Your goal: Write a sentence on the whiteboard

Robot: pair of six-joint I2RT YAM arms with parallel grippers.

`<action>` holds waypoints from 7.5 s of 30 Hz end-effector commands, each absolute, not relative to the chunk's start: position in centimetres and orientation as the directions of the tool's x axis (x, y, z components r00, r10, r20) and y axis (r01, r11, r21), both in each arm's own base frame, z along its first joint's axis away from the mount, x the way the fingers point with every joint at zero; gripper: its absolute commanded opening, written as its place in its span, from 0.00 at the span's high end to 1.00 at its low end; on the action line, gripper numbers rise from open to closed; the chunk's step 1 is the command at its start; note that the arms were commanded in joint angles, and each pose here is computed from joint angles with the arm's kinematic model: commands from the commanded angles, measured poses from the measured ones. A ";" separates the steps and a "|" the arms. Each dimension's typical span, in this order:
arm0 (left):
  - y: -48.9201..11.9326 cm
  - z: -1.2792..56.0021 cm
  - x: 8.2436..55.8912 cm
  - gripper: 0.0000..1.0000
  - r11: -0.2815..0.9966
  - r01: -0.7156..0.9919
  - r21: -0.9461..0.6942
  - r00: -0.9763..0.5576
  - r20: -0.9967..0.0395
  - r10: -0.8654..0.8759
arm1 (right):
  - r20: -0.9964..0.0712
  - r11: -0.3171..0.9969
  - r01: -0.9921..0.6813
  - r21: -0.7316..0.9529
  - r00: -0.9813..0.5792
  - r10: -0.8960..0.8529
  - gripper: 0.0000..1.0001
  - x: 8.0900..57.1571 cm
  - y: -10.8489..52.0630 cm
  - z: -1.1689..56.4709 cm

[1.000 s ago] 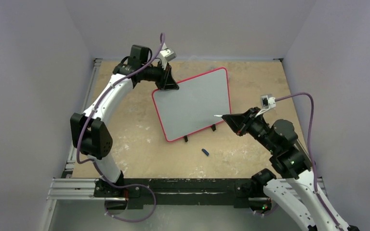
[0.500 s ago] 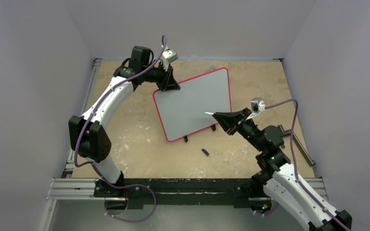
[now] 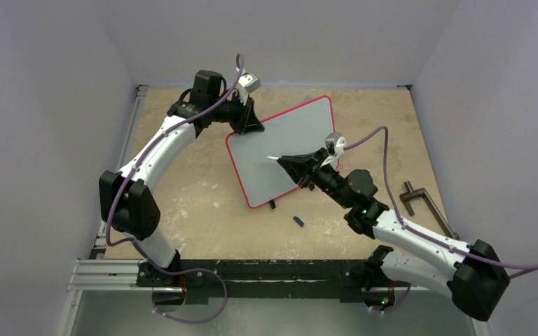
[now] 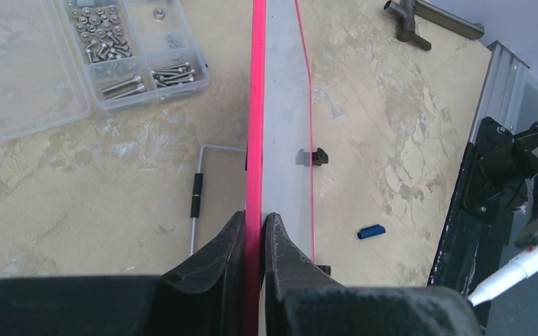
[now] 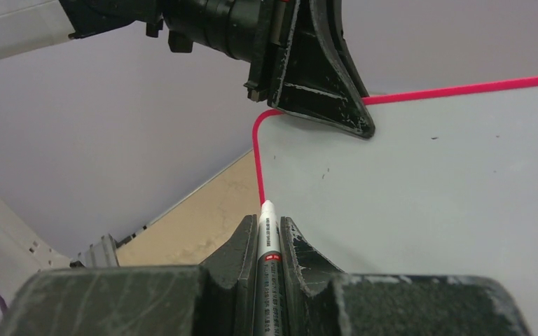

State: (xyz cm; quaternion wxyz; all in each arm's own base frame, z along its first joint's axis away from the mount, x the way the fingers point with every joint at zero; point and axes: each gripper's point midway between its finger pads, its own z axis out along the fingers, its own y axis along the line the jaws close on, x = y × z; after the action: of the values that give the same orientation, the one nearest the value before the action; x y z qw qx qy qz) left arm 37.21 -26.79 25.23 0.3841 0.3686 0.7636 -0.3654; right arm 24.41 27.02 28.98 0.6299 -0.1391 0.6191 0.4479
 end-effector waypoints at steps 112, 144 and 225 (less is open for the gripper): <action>-24.5 21.0 36.9 1.00 0.579 0.809 -0.102 -0.412 -0.801 0.435 | -0.948 0.650 -0.728 0.219 0.000 0.319 1.00 26.9 34.0 29.4; -24.4 21.2 37.0 1.00 0.587 0.804 -0.092 -0.418 -0.790 0.449 | -0.913 0.714 -0.646 0.269 0.065 0.403 1.00 29.3 33.4 32.4; -24.7 21.6 36.6 1.00 0.582 0.808 -0.093 -0.420 -0.784 0.458 | -0.954 0.725 -0.624 0.291 -0.136 0.266 1.00 28.3 35.7 24.0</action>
State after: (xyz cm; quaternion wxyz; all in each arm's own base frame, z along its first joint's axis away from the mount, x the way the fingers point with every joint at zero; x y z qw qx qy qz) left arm 36.29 -26.98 25.43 0.4046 0.3719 0.7725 -0.3180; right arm 28.16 35.22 24.76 0.6543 -0.1255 0.6591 0.3488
